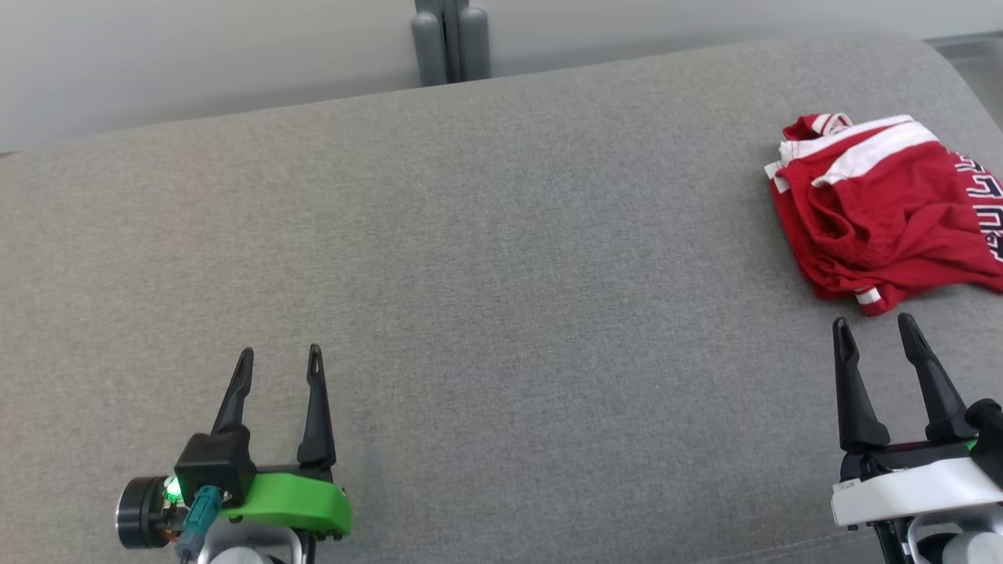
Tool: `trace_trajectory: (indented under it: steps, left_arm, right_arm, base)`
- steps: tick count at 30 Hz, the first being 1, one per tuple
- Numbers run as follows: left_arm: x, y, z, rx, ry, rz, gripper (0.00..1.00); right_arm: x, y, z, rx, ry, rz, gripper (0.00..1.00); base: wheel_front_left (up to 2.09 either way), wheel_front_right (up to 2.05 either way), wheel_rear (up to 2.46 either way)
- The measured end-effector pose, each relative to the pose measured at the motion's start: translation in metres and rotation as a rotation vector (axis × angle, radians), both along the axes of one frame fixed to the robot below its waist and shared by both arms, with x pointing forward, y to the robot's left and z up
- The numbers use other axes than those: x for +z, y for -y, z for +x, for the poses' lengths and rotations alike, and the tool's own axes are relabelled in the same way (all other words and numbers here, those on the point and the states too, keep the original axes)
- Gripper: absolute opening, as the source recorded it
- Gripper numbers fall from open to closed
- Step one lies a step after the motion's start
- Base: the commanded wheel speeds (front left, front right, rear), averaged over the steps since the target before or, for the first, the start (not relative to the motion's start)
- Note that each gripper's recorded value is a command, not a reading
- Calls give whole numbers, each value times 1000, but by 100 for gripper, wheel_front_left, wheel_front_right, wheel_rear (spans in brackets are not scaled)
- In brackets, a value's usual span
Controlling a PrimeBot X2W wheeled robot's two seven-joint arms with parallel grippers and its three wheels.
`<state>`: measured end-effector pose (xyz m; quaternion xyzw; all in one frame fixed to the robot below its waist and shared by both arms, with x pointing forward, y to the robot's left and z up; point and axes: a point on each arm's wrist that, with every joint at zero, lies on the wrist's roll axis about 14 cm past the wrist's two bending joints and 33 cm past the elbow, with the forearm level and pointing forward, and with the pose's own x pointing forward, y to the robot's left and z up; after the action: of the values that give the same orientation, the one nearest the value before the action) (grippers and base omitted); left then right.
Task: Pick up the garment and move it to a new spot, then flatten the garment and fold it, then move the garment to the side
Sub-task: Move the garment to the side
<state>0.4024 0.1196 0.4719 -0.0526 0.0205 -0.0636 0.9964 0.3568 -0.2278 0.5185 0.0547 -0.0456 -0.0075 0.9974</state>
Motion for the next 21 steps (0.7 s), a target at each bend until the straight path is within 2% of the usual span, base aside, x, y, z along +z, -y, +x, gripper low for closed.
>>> trace_trajectory:
  steps: [9, 21]
  left_arm:
    - [-1, -43, -44, 104, -13, 29, 100]
    - [7, -54, -65, 134, 10, 21, 100]
  right_arm:
    - [7, -32, -12, 88, -9, 5, 100]
    - [17, -44, -32, 122, 4, -4, 100]
  base:
    - [0, 0, 0]
    - [0, 0, 0]
